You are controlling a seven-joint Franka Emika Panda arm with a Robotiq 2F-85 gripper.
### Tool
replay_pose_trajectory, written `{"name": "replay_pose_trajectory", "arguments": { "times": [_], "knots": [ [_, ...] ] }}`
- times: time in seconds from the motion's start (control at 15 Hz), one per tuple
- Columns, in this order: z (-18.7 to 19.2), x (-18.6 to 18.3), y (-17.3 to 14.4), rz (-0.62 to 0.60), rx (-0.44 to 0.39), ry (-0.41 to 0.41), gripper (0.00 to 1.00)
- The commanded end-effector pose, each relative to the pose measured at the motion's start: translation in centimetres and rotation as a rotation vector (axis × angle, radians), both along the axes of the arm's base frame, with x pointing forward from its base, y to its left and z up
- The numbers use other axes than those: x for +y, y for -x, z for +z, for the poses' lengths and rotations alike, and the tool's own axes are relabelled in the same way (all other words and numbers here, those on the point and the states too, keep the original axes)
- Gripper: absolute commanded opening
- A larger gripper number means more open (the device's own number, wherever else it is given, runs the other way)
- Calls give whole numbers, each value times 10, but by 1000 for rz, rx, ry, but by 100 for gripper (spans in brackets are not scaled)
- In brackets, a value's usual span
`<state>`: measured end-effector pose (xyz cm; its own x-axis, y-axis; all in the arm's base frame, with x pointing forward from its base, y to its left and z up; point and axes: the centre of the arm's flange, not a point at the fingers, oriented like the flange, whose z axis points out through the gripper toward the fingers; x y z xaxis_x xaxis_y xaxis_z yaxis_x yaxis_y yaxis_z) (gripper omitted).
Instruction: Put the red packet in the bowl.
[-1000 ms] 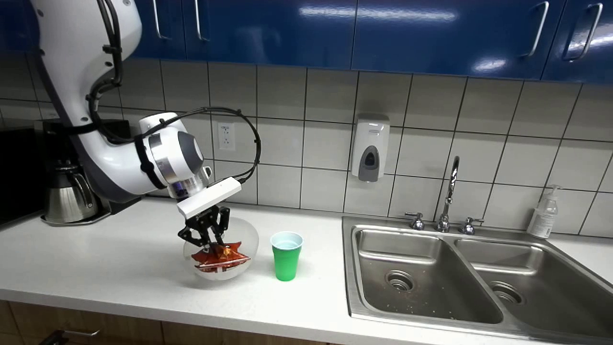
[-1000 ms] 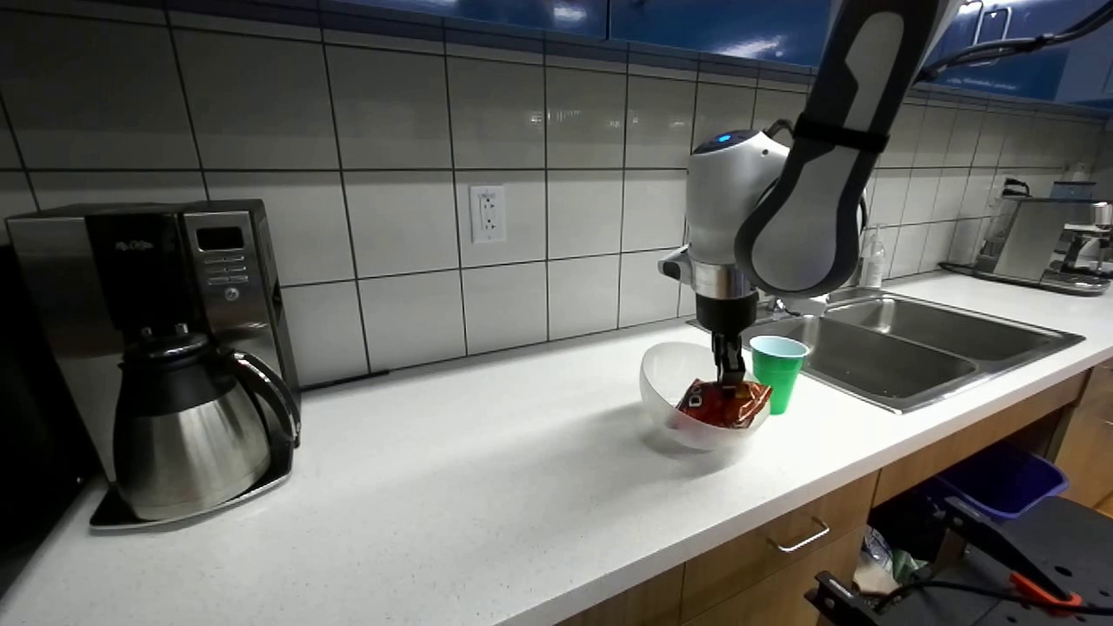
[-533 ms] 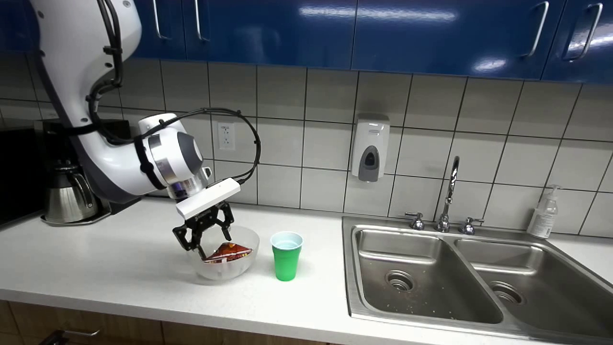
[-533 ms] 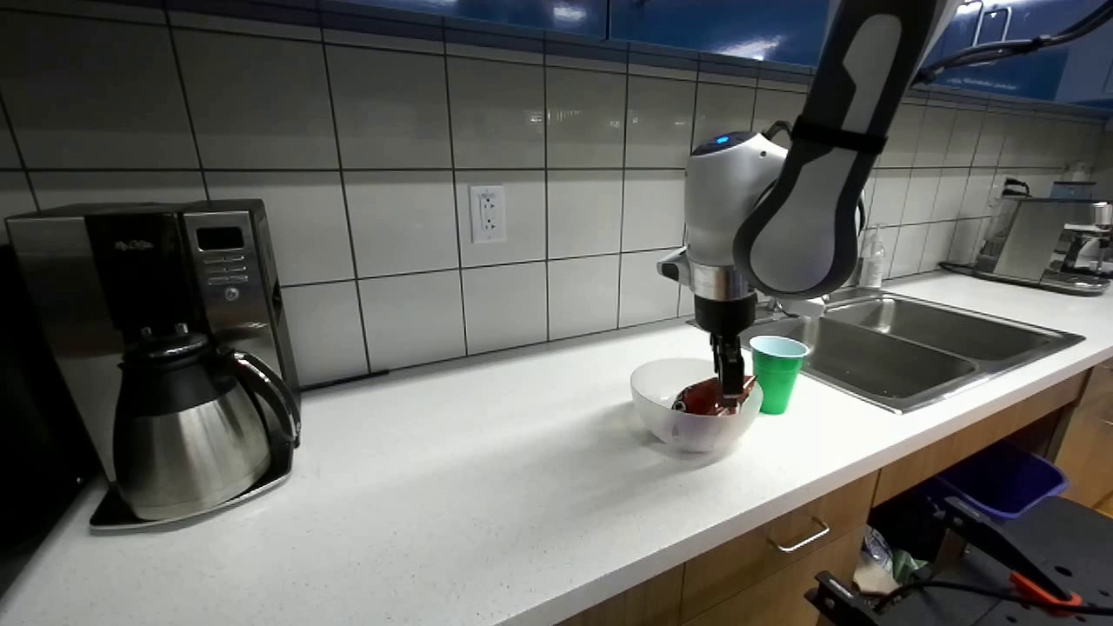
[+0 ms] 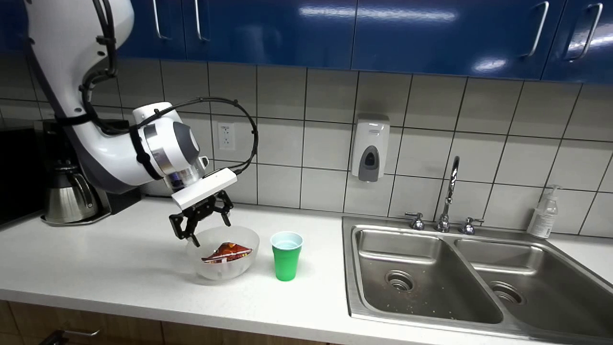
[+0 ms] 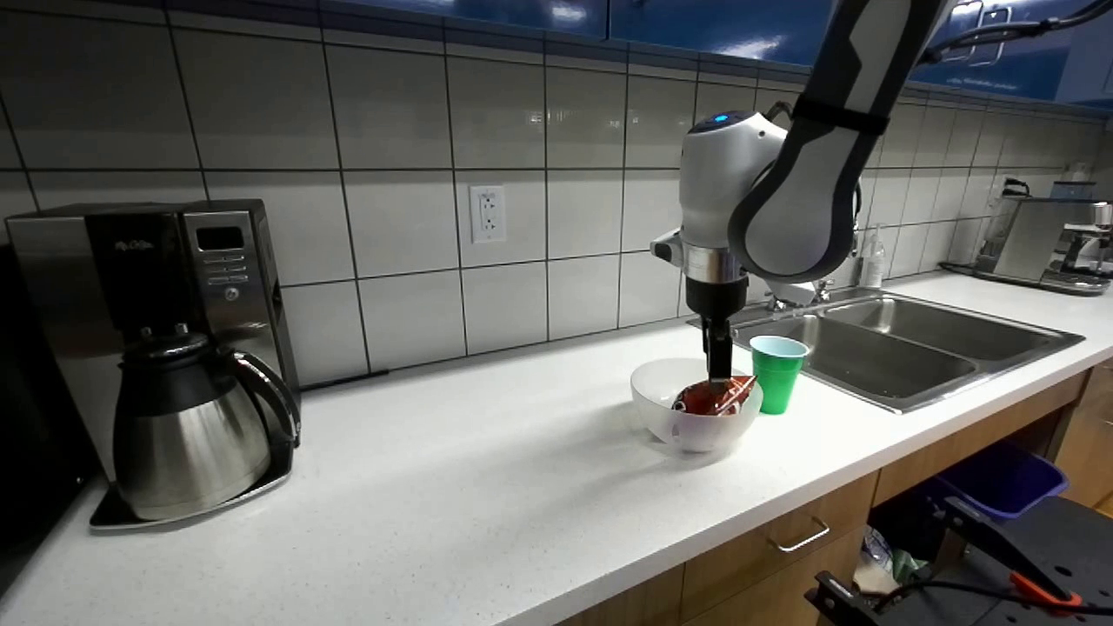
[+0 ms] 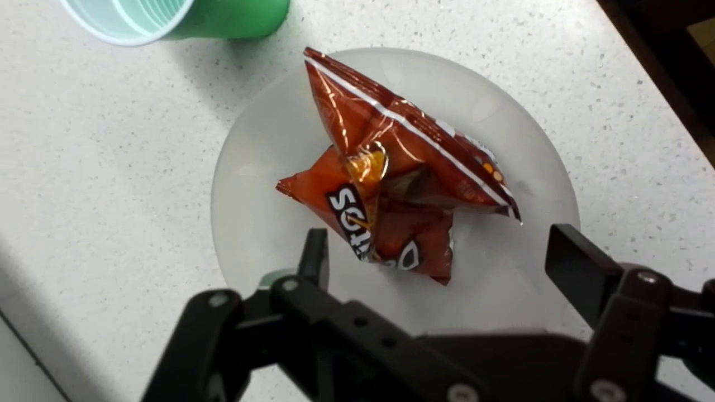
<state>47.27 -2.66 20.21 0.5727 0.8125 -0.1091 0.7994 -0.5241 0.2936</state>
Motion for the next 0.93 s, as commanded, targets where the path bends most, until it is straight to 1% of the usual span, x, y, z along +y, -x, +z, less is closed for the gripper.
{"name": "replay_pose_trajectory", "arguments": {
  "times": [0.0,0.33,0.6,0.87],
  "knots": [
    [38,11,21,-29,-10,-23,100],
    [70,36,56,-157,59,-57,100],
    [95,59,78,-286,114,-113,100],
    [122,76,101,-383,148,-170,100]
  ]
}}
